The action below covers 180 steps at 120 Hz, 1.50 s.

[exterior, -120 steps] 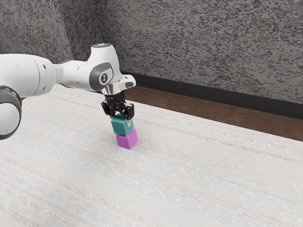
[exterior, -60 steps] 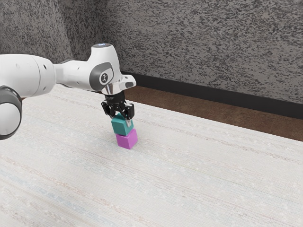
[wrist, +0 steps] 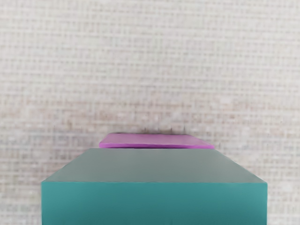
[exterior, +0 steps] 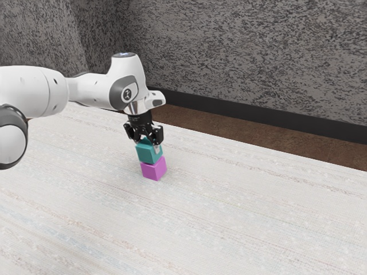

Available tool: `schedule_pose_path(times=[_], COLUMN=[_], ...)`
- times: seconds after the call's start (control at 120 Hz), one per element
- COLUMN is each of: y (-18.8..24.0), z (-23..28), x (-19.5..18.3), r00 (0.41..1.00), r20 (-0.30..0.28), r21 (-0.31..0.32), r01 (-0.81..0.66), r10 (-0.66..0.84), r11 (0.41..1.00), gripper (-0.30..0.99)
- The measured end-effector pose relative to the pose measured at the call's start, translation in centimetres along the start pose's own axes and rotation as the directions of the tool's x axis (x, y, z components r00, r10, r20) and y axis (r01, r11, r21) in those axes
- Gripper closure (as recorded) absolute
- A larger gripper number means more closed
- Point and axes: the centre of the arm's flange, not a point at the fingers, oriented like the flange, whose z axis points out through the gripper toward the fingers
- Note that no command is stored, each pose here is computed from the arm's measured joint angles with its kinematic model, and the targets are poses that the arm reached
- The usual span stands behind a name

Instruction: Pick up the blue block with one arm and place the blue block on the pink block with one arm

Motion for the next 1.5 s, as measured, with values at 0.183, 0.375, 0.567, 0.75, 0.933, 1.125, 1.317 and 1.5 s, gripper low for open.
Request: schedule_pose_path(times=[0.183, 0.375, 0.567, 0.75, 0.933, 1.125, 1.317, 1.5], y=[0.0, 0.0, 0.1, 0.1, 0.3, 0.3, 0.6, 0.6], z=[0.0, 0.0, 0.0, 0.0, 0.2, 0.0, -3.9, -18.5], x=[0.0, 0.0, -0.1, -0.2, -0.2, -0.2, -0.7, -4.4], r00=[1.0, 1.0, 1.0, 1.0, 1.0, 1.0, 0.999, 0.994], r20=[0.0, 0.0, 0.001, 0.003, 0.007, 0.006, -0.026, -0.101], r21=[0.0, 0.0, 0.0, -0.002, -0.008, -0.007, -0.002, 0.031], r01=[-0.005, -0.01, -0.013, -0.014, -0.019, -0.025, -0.031, -0.029], r10=[0.005, 0.01, 0.013, 0.014, 0.019, 0.025, 0.031, 0.032], r11=[1.0, 1.0, 1.0, 1.0, 1.0, 1.0, 1.0, 0.999], gripper=[0.33, 0.33, 0.33, 0.3, 0.14, 0.06, 0.02, 0.01])
